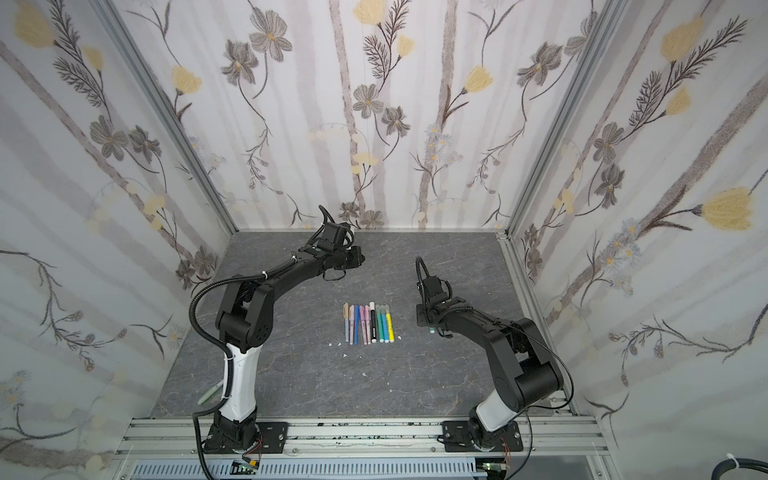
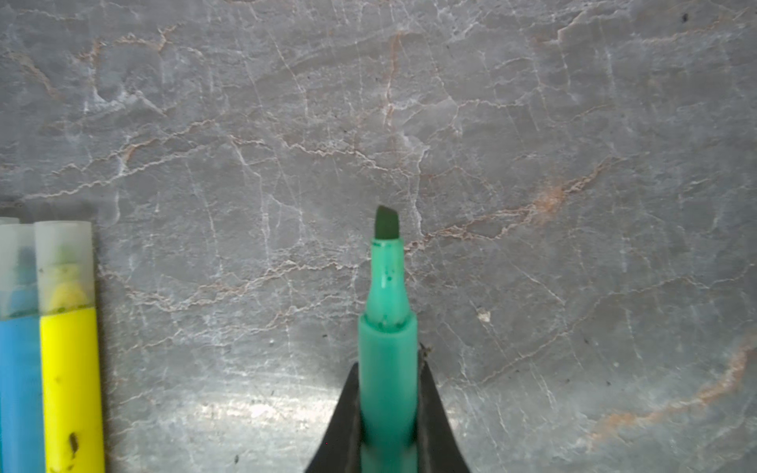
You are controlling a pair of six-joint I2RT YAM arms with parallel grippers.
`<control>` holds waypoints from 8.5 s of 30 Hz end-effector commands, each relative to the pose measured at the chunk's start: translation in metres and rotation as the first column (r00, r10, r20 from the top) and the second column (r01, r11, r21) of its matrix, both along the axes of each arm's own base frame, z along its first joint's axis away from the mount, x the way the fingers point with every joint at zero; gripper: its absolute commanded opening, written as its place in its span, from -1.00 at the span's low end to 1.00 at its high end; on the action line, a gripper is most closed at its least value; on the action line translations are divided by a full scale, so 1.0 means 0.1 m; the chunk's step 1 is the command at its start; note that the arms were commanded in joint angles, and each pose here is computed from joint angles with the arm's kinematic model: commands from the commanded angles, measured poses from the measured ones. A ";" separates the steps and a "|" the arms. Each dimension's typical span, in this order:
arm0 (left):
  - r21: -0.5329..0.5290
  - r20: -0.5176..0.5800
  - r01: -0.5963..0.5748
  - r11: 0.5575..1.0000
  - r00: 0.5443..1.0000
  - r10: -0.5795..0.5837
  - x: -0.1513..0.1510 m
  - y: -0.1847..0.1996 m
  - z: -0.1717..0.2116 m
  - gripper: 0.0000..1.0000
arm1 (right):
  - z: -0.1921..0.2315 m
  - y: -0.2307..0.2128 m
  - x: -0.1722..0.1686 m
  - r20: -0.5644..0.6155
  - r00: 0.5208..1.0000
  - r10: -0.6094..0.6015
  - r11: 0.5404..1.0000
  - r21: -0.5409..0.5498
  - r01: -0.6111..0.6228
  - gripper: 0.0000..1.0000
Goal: Open the pen caps
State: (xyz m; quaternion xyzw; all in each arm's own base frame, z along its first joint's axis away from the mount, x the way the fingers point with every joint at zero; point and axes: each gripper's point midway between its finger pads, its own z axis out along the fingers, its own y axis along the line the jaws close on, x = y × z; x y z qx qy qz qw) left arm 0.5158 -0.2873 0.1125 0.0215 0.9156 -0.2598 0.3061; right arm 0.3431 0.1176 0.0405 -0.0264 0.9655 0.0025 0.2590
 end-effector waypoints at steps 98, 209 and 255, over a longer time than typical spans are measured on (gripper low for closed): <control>-0.099 -0.147 0.085 0.991 0.984 -0.099 -0.18 -0.12 0.20 -0.15 | -0.07 1.24 -0.19 -0.041 0.972 0.231 0.970 0.093 -0.226 -0.19; -0.476 -0.044 0.363 0.801 0.900 -0.434 -1.27 -1.07 0.57 -1.00 | 0.92 1.21 0.14 0.257 0.940 0.225 0.864 0.394 -0.314 -0.76; -0.144 -0.112 0.036 0.989 0.992 -0.052 -0.39 0.27 -0.03 -1.00 | 0.04 0.29 -0.30 0.025 0.998 0.060 0.998 -0.013 -0.060 -1.00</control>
